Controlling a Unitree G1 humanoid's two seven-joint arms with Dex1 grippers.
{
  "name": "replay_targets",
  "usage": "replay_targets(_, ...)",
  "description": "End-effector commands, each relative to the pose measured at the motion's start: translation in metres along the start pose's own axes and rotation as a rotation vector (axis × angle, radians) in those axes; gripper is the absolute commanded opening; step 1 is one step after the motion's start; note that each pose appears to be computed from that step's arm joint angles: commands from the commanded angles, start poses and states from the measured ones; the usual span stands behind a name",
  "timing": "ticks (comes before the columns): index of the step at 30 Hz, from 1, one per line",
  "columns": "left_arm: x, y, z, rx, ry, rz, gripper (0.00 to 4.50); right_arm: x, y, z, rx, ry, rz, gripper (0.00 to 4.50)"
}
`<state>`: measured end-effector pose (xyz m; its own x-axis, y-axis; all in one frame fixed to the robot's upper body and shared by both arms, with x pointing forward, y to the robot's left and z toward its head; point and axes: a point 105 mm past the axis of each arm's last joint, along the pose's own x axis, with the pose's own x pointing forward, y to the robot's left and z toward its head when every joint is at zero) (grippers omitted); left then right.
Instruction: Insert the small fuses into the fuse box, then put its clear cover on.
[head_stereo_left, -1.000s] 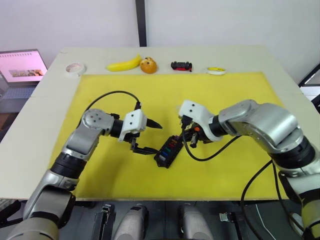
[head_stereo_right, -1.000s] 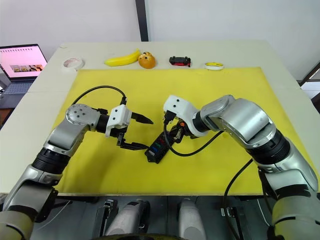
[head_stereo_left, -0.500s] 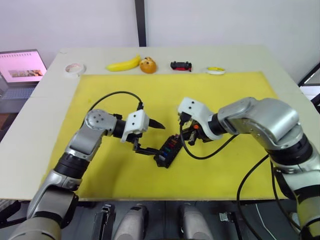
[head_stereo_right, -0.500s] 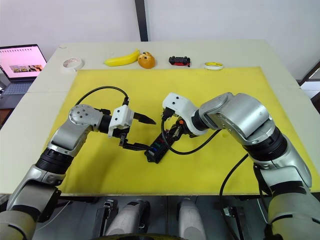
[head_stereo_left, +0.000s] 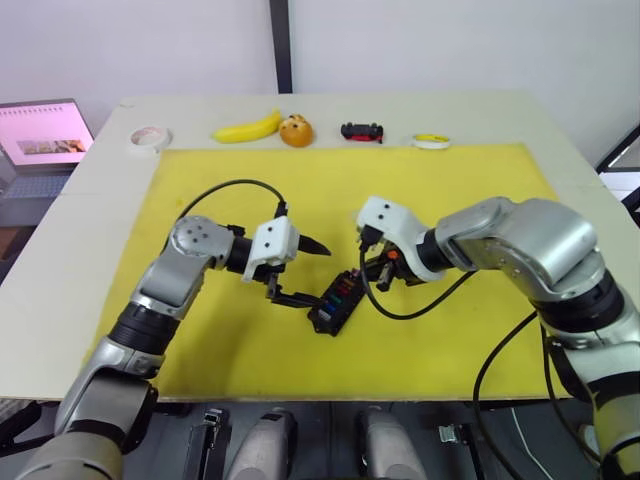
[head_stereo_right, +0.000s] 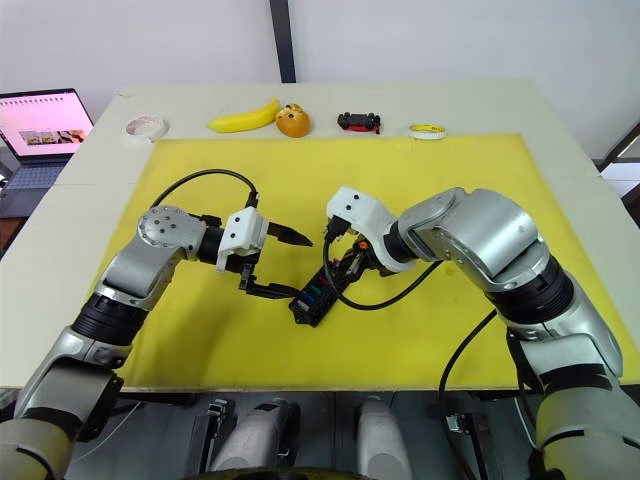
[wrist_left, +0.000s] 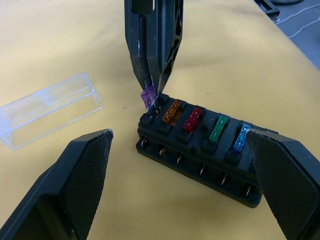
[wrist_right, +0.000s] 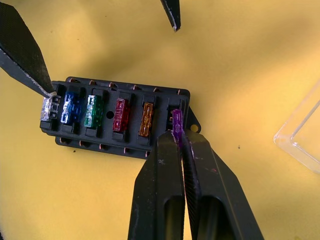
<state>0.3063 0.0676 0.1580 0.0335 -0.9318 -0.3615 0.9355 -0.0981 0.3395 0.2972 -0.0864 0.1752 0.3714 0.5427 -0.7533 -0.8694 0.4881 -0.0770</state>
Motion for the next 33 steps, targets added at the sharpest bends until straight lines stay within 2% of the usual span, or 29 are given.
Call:
replay_targets(1,0.0015,0.0007,0.007,0.041,-0.007,-0.005,4.45,-0.0026,0.0027,0.0044,-0.009,-0.023,0.007,0.0)
replay_targets(19,0.0021,-0.0008,0.0077,0.046,-0.008,-0.007,4.45,0.0002,0.005,0.0065,-0.01,-0.026,0.011,0.0)
replay_targets(33,0.0033,-0.0001,0.0073,0.047,-0.01,-0.008,4.45,-0.0087,0.0005,0.0086,-0.006,-0.024,-0.004,0.0)
